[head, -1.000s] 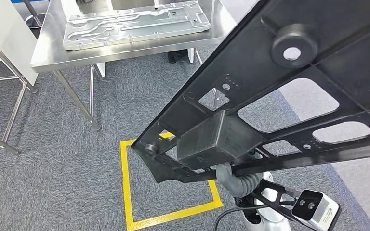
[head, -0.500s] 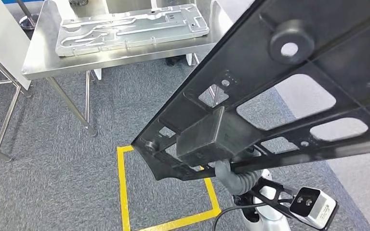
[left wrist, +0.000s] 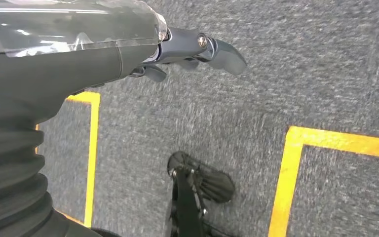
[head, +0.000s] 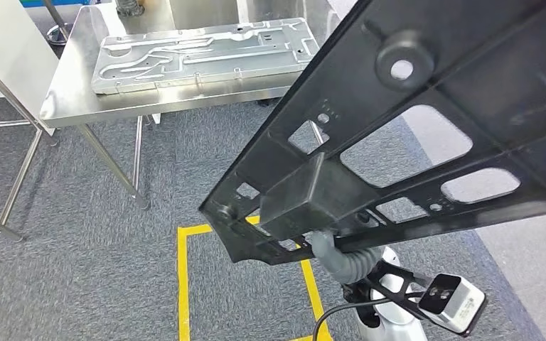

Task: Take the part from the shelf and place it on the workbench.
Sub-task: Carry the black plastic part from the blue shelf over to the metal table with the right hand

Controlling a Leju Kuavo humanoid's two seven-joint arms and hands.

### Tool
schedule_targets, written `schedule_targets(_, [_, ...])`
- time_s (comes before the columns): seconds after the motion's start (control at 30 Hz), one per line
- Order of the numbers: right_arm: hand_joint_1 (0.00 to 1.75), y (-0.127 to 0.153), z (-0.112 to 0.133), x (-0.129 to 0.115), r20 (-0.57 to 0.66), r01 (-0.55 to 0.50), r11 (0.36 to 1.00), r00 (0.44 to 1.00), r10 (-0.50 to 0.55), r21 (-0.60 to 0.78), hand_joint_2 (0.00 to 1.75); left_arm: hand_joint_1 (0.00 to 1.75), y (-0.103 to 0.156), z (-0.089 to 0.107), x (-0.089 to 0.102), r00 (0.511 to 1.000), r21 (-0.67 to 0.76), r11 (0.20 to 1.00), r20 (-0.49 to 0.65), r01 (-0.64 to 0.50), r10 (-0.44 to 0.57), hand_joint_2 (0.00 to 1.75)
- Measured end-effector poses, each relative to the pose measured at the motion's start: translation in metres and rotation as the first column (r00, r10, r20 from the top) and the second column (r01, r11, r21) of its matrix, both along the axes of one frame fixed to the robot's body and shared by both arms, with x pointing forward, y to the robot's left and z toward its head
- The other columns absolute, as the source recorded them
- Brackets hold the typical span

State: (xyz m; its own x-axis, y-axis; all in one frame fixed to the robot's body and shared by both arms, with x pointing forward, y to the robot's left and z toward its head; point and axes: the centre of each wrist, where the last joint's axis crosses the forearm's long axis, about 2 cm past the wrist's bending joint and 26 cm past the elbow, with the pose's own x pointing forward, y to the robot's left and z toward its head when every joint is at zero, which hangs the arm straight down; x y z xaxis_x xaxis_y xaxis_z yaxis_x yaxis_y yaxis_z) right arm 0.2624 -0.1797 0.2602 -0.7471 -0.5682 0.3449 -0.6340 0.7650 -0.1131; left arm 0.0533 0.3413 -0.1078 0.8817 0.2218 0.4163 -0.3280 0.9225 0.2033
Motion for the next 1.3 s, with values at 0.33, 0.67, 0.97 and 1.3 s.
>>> schedule_targets(0.33, [1.43, 0.0021, -0.0012, 0.0003, -0.005, -0.006, 1.000, 1.000, 0.006, -0.004, 1.75, 0.00, -0.0012, -0.0006, -0.0038, 1.000, -0.002, 1.000, -0.007, 0.000, 0.000, 1.75])
schedule_targets(0.67, [1.43, 0.0024, -0.0039, 0.0026, -0.017, -0.024, 1.000, 1.000, 0.024, -0.002, 1.75, 0.00, 0.0001, 0.0000, -0.0002, 1.000, 0.002, 1.000, 0.002, -0.001, 0.001, 1.75])
schedule_targets(0.97, [1.43, 0.0006, -0.0066, 0.0034, -0.031, -0.032, 0.999, 0.999, 0.032, 0.004, 1.75, 0.00, -0.0020, -0.0003, -0.0012, 1.000, -0.004, 1.000, -0.002, 0.002, -0.002, 1.75])
schedule_targets(1.3, [1.43, 0.0004, -0.0060, 0.0053, -0.033, -0.027, 1.000, 0.999, 0.027, 0.009, 1.75, 0.00, -0.0016, -0.0003, -0.0015, 1.000, -0.005, 1.000, -0.005, 0.001, -0.001, 1.75])
